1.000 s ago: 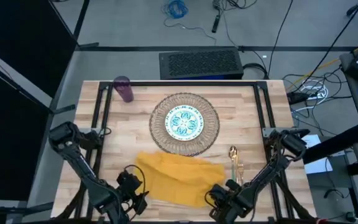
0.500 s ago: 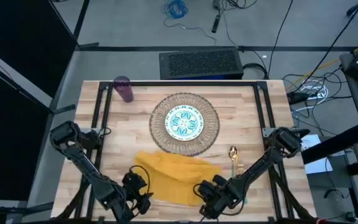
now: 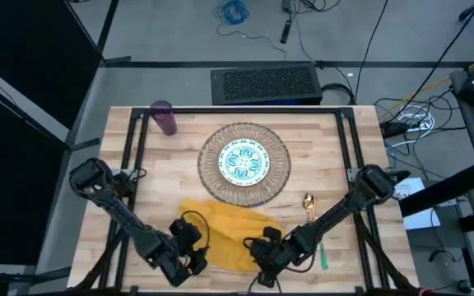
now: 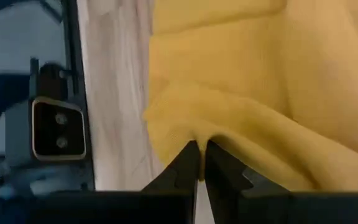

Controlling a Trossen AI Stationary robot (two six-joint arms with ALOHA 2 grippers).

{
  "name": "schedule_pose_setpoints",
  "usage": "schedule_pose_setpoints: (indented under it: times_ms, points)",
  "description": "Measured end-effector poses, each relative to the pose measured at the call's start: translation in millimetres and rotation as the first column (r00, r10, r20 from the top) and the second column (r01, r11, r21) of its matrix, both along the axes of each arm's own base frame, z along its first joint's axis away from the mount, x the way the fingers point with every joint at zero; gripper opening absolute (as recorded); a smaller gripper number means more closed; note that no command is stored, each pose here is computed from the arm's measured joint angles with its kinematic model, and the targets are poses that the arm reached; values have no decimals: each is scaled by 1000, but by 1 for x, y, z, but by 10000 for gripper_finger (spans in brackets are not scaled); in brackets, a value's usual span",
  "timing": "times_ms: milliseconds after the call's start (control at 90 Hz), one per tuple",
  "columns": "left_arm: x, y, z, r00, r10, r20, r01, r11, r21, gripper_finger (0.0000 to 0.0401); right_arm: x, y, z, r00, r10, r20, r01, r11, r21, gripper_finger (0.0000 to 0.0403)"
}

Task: Set table place
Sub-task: Fold the yellow table napkin

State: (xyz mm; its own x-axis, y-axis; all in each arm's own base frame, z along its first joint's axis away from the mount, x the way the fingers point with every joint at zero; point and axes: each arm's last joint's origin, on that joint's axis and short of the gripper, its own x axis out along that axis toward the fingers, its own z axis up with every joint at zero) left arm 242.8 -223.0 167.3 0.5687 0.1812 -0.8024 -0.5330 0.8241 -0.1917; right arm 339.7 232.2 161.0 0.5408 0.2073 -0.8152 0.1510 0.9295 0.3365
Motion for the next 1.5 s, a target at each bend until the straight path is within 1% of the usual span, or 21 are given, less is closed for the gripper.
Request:
schedule_pose_setpoints:
  times_ms: [44,100,178,289,389,556,656,889,1022,1067,1156,1200,1244,1333,1444,1500]
  points:
    - [5,5,0,1000,-10,-20,10,1000,-1,244,4,-5,0,1000,26,-6,-26,1000,10,8]
    - [12,11,0,999,-12,-32,12,1000,-4,244,8,-11,0,999,32,-1,-32,999,0,8]
    - [18,19,0,999,-8,-44,9,1000,2,244,14,-21,0,1000,16,7,-15,1000,-17,8]
    - [24,26,0,999,-16,-44,17,1000,17,244,22,-36,0,999,-34,4,34,999,-12,8]
    - [34,29,2,1000,8,7,-8,1000,-23,244,30,-50,0,996,-86,0,86,996,-2,8]
    - [47,30,8,994,-1,107,8,998,-62,244,38,-68,0,994,-110,1,110,994,-13,8]
    - [51,31,10,989,18,150,-7,997,-72,244,40,-73,0,993,-115,-3,115,993,-14,8]
    - [52,31,11,985,32,169,-21,998,-66,244,38,-71,-1,992,-122,-12,122,992,-10,8]
    - [50,28,11,982,77,173,-57,991,-117,244,40,-65,3,993,-118,28,117,993,32,8]
    - [48,24,11,981,82,173,-59,989,-136,244,42,-62,4,996,-82,40,79,994,78,8]
    - [42,17,11,980,88,177,-59,985,-164,244,45,-57,9,996,49,72,-61,984,165,8]
    - [40,14,11,980,93,178,-62,982,-176,244,47,-56,11,991,80,107,-99,979,180,8]
    - [39,12,11,980,92,178,-59,982,-180,244,48,-54,13,986,89,139,-113,977,178,8]
    - [36,8,11,979,92,181,-58,981,-187,244,50,-55,14,984,62,167,-88,984,157,8]
    - [33,5,11,976,117,182,-75,973,-219,244,51,-61,12,990,27,139,-48,987,156,8]
    - [31,2,11,975,129,180,-85,968,-234,244,50,-65,10,994,3,113,-17,992,125,8]
